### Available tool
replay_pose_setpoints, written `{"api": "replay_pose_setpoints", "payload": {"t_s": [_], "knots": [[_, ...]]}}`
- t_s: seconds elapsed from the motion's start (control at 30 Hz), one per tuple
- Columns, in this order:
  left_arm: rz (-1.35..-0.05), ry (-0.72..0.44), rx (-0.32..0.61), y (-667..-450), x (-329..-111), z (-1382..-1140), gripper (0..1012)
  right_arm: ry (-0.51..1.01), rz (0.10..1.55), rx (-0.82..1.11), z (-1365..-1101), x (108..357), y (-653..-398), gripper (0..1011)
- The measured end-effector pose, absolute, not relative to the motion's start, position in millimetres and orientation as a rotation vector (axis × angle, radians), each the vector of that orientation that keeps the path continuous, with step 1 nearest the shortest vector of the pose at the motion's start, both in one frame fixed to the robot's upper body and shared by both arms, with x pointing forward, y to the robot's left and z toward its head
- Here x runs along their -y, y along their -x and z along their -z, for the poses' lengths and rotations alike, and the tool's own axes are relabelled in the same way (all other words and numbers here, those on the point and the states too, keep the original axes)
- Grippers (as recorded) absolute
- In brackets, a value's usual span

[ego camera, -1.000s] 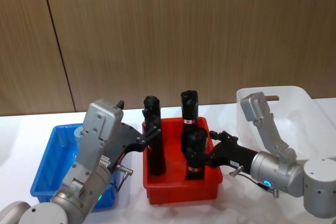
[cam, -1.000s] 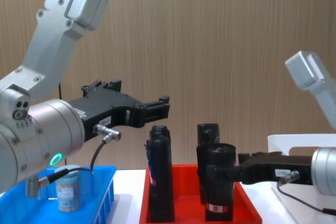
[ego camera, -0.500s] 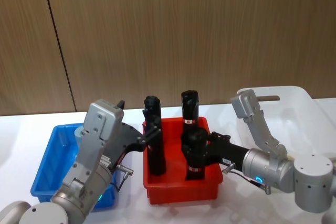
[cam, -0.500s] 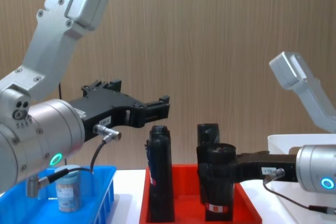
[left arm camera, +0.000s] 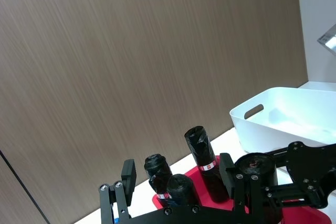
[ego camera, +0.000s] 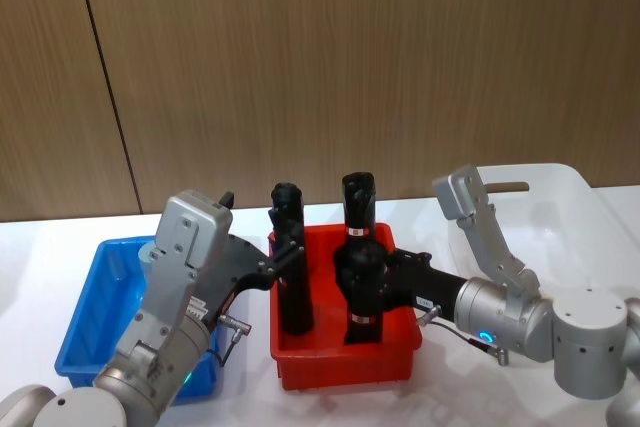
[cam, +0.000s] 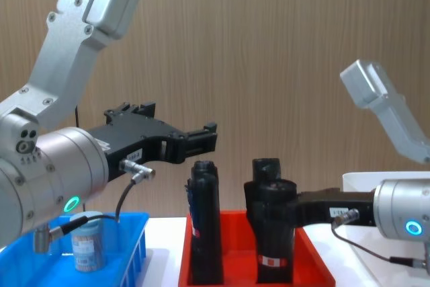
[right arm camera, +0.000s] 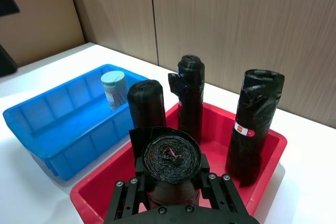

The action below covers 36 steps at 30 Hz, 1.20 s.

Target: Pick the cotton swabs from the blue box and place them into the white box.

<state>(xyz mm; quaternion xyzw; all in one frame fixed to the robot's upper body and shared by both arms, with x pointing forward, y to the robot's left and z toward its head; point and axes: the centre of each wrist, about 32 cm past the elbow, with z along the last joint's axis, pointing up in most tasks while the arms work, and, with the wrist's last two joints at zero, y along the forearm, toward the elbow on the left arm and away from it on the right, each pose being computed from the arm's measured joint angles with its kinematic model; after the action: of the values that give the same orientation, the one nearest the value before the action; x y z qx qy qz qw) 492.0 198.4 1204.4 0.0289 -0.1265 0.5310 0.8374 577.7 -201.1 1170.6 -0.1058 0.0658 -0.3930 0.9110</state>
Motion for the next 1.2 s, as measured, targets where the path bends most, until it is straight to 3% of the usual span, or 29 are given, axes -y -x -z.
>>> {"api": "replay_pose_setpoints", "payload": {"t_s": [0.63,1.2], "knots": [[-1.124,-0.061,0.268,-492.0,-198.4,-1204.4,1004,0.132,0.848,-0.075,-1202.7,213.1,-569.9,547],[-1.124,-0.061,0.268,-492.0,-198.4,-1204.4,1004,0.035,0.994,-0.003,-1237.7,257.9,-568.6,547]]}}
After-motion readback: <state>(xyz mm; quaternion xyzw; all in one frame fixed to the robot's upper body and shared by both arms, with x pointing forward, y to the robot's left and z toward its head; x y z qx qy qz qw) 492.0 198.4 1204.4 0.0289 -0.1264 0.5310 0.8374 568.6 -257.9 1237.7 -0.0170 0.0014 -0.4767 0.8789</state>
